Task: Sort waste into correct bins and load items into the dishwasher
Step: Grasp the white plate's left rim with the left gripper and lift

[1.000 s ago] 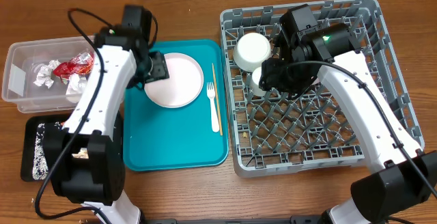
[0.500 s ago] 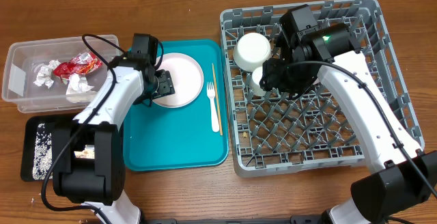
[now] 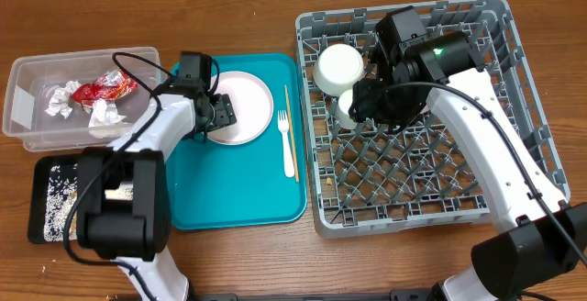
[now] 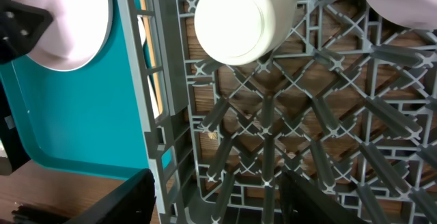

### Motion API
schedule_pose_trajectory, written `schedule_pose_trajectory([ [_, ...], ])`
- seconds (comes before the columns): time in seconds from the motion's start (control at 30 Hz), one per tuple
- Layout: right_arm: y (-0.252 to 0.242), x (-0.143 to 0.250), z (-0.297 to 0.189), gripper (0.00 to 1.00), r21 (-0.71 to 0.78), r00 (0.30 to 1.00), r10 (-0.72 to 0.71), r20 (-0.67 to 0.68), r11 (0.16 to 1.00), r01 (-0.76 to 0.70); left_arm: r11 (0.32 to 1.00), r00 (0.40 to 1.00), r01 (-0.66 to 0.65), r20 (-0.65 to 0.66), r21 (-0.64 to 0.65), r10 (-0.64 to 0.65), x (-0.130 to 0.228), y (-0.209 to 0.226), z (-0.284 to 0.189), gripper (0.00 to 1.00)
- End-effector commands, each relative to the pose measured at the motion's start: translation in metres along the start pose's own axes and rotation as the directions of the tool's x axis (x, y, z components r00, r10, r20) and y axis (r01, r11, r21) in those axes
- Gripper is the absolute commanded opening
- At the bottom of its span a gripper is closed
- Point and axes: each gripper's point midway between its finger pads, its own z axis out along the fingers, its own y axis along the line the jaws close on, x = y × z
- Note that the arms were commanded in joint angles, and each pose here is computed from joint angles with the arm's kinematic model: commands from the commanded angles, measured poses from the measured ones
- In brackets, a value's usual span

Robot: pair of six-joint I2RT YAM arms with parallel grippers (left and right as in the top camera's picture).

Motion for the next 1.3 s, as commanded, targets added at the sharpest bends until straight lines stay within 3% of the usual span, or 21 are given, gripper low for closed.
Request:
schedule_pose_trajectory([
  [0.0,0.001,-0.003,-0.005,0.62,-0.003,1.000,-0.006,0.020,1.000,0.006,0.998,0.997,0.061,-0.035,-0.029,-0.062,0.007,0.015,0.014,0.75],
  [0.5,-0.004,-0.003,-0.004,0.62,0.023,1.000,-0.005,0.024,1.000,0.004,0.997,0.997,0.062,-0.041,-0.034,-0.064,-0.011,0.020,-0.001,0.05],
  [0.7,-0.004,-0.003,-0.005,0.62,0.023,1.000,-0.004,0.024,1.000,0.004,0.999,0.998,0.044,-0.034,-0.032,-0.045,-0.031,0.014,-0.024,0.04],
  [1.0,-0.002,-0.006,-0.005,0.62,0.017,0.999,-0.007,0.036,1.000,0.006,0.999,0.999,0.024,-0.035,-0.029,-0.025,-0.060,0.004,-0.099,0.04],
  [1.17,-0.002,-0.006,-0.005,0.62,0.014,0.999,-0.007,0.034,1.000,0.006,0.999,0.999,0.025,-0.035,0.031,-0.024,-0.057,-0.004,-0.147,0.04],
  [1.27,0.003,-0.006,-0.005,0.70,-0.014,0.999,-0.014,0.031,1.000,0.014,0.992,0.998,0.018,-0.068,0.122,-0.010,-0.042,-0.015,-0.172,0.04],
])
